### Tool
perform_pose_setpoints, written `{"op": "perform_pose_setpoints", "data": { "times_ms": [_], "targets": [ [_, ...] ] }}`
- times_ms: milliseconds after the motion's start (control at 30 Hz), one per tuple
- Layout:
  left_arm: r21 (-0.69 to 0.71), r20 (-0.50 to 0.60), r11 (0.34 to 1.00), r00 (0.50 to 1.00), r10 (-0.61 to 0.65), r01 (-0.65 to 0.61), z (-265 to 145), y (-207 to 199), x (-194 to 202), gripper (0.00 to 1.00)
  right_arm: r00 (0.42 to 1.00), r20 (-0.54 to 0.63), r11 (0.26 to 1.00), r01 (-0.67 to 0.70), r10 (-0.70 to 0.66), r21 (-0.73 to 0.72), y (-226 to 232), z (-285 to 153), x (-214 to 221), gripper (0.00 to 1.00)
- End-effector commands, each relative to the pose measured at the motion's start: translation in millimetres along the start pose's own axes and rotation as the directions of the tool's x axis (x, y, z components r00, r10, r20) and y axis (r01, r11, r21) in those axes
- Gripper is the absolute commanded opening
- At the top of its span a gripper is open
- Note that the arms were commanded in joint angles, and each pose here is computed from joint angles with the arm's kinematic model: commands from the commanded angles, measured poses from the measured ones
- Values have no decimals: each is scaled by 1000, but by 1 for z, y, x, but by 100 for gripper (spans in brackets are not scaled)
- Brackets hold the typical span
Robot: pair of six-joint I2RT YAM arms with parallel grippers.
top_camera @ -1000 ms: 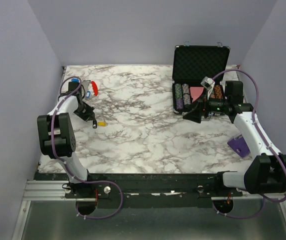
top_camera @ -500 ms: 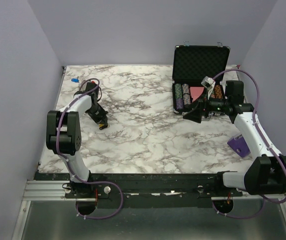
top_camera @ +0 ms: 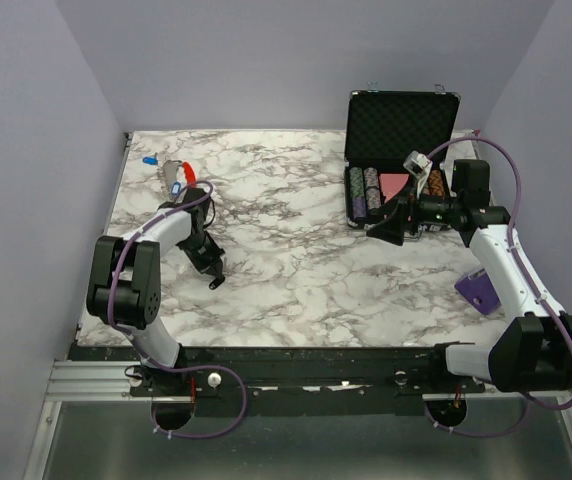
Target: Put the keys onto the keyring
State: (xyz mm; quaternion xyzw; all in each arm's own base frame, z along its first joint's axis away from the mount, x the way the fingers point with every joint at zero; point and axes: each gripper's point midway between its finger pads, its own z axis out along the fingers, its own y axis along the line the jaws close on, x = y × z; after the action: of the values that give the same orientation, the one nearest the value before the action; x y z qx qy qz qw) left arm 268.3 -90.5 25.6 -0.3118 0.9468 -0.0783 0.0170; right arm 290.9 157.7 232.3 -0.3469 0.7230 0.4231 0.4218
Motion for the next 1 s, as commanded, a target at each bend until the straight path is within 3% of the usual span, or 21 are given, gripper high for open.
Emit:
{"op": "perform_pose_setpoints", "data": {
  "times_ms": [0, 267, 400, 633, 967],
  "targets": [
    [15, 13, 999, 999, 46, -46, -10, 4, 14, 0, 999, 6, 999, 37, -37, 3, 7, -4, -10, 100],
    [-14, 274, 981, 942, 192, -196, -65, -15, -42, 0, 999, 7, 999, 40, -40, 1, 8, -4, -10, 100],
    [-63, 328, 985, 928, 175, -163, -74, -11, -81, 0, 999, 10, 999, 46, -46, 2, 9, -4, -11, 100],
    [-9, 282, 988, 948, 150, -153, -65, -29, -117, 0, 999, 13, 999, 47, -47, -1, 10, -5, -11, 100],
    [-153, 88, 979, 985, 147, -133, -18, 5, -83, 0, 998, 11, 998, 63, -63, -8, 13, -6, -12, 100]
  ]
}}
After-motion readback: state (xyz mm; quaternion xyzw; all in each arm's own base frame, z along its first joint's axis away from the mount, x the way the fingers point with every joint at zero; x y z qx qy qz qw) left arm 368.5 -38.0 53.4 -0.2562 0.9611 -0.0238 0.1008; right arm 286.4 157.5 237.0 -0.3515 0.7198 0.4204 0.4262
